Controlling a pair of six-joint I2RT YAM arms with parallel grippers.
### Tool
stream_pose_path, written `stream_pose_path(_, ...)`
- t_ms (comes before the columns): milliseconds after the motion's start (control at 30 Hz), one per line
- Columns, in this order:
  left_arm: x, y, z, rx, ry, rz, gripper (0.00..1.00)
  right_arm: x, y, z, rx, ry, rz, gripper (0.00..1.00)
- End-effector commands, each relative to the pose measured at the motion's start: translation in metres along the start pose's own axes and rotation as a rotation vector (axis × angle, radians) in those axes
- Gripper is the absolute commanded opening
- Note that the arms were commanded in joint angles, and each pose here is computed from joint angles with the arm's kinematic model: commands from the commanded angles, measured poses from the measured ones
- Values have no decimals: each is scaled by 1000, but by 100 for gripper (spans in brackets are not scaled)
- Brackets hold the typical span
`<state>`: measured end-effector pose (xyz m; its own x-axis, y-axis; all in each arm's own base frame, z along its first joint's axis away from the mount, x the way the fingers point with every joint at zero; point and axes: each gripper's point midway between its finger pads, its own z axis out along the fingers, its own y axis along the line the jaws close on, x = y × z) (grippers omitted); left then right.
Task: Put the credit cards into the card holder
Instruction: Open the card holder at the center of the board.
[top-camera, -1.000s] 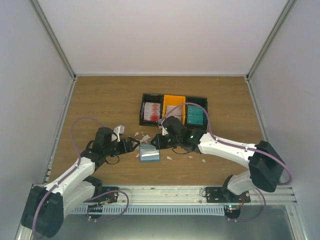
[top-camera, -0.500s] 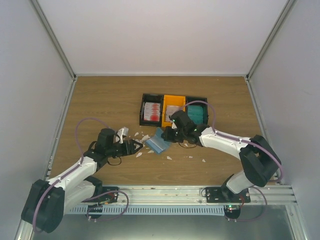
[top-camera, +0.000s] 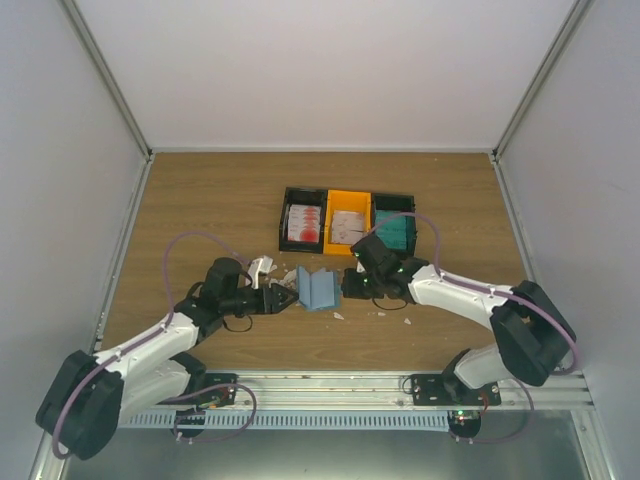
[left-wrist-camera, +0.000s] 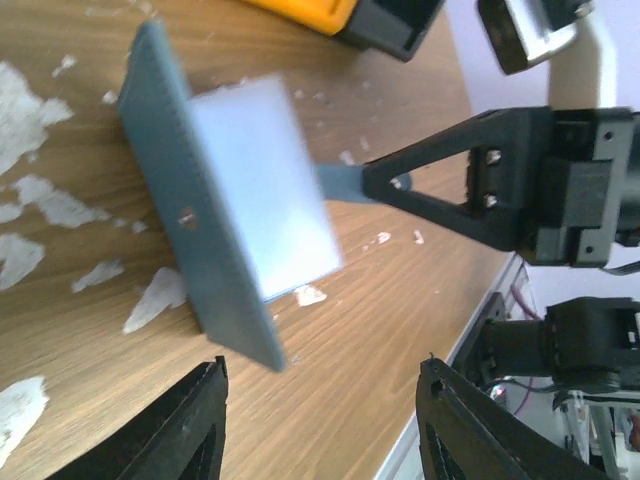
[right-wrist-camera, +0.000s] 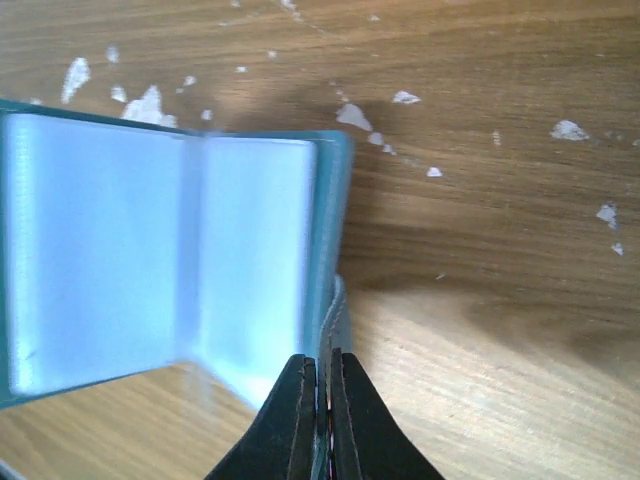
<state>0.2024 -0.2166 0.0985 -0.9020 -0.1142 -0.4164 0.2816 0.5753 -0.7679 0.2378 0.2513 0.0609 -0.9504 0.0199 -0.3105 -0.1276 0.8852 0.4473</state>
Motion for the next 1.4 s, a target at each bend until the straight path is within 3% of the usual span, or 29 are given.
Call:
stream_pose_path(0, -34, -42, -13, 92, -133, 103, 54, -3, 21, -17, -63, -30, -72, 2)
stream_pose_path(333, -33, -60, -8, 160, -103, 126, 52, -15, 71, -35, -202, -54, -171, 2)
stream_pose_path(467, -33, -60, -2, 157, -95, 125, 48, -15, 67, -29, -180, -52, -175, 2)
stream_pose_path(700, -29, -36, 14, 76, -63, 88, 42, -6, 42, -14, -82, -31, -152, 1)
stream_pose_path(867, -28, 6, 25, -105, -69, 23, 35, -5, 38, -11, -69, -31, -151, 1)
stream_pose_path(1367, -14, 28, 49, -113, 1, -10, 43, 6, 12, 7, 16, -6, -132, 1)
